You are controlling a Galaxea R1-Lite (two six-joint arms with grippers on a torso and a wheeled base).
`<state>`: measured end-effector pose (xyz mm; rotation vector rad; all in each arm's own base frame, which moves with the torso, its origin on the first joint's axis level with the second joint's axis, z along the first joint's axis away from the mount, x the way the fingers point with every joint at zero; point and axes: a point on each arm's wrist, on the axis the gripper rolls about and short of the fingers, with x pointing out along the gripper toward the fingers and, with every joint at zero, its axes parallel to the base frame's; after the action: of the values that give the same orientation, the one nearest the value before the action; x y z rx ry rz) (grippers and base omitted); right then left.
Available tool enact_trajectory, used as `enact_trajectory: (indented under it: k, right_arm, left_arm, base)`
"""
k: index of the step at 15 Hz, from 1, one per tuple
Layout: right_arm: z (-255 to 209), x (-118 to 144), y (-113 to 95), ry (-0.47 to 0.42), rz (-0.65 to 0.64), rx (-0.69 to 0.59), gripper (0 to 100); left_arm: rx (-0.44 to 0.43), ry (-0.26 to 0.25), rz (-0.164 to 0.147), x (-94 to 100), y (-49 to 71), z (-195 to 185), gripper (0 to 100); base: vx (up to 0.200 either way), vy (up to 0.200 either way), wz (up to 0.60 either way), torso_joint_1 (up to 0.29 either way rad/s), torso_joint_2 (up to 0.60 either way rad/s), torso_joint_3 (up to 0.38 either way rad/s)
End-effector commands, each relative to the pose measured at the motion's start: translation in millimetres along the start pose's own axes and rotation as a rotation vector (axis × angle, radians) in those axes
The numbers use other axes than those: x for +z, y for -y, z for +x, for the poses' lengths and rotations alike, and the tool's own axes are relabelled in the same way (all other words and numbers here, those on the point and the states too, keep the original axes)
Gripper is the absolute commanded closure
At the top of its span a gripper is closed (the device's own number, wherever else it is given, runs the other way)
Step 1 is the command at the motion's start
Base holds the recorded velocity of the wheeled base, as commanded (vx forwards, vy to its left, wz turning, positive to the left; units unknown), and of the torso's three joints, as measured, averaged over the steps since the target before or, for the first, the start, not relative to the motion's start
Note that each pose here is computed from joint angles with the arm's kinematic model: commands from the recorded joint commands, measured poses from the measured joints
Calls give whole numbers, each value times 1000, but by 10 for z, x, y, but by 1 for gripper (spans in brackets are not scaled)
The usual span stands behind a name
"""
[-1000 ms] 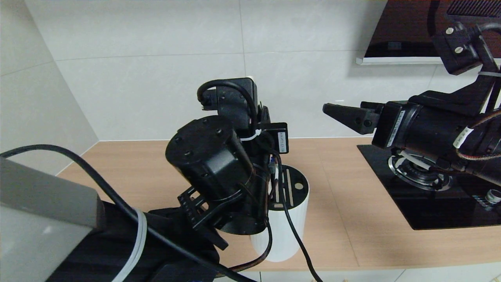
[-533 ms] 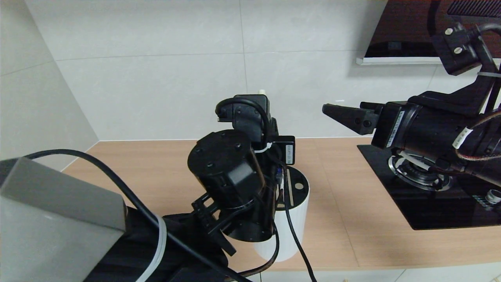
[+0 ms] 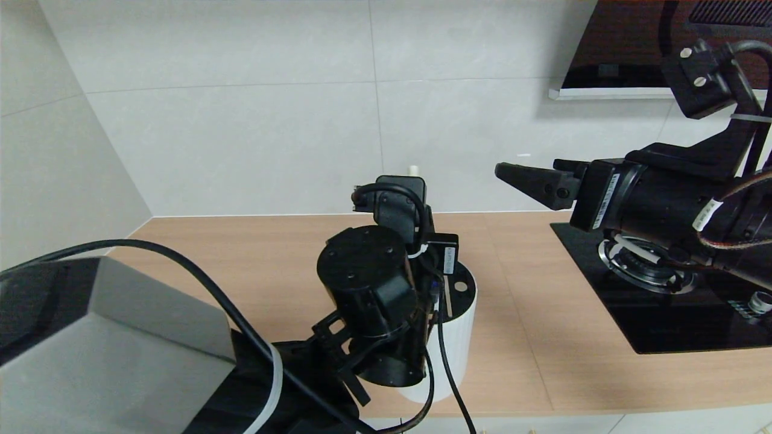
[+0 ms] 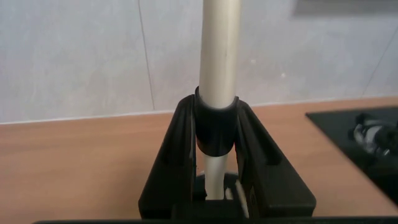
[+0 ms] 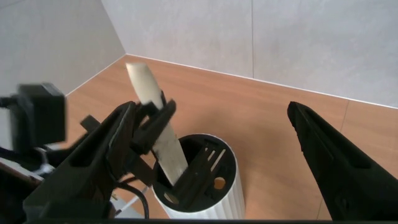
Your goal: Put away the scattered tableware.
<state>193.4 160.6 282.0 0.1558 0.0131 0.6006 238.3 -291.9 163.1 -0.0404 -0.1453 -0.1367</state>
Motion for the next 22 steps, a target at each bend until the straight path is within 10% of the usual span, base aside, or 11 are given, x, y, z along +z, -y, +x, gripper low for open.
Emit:
enact_trajectory:
  k: [1,12,22]
  right_arm:
    - [19,-29,2,-10,-1,-1,0]
    - [17,-49,5,-16,-1,0,0]
    - [38,-69,5,-24,-2,-2,0]
  left_arm:
    - [3,-17,17,-85,9,9,100]
    - [-3,-100,99,-494,-36,-83,100]
    - [-2,-98,95,-513,-31,-80,100]
  base:
    - [0,0,0,0,0,0]
    - [0,0,0,0,0,0]
    - [0,0,0,0,0,0]
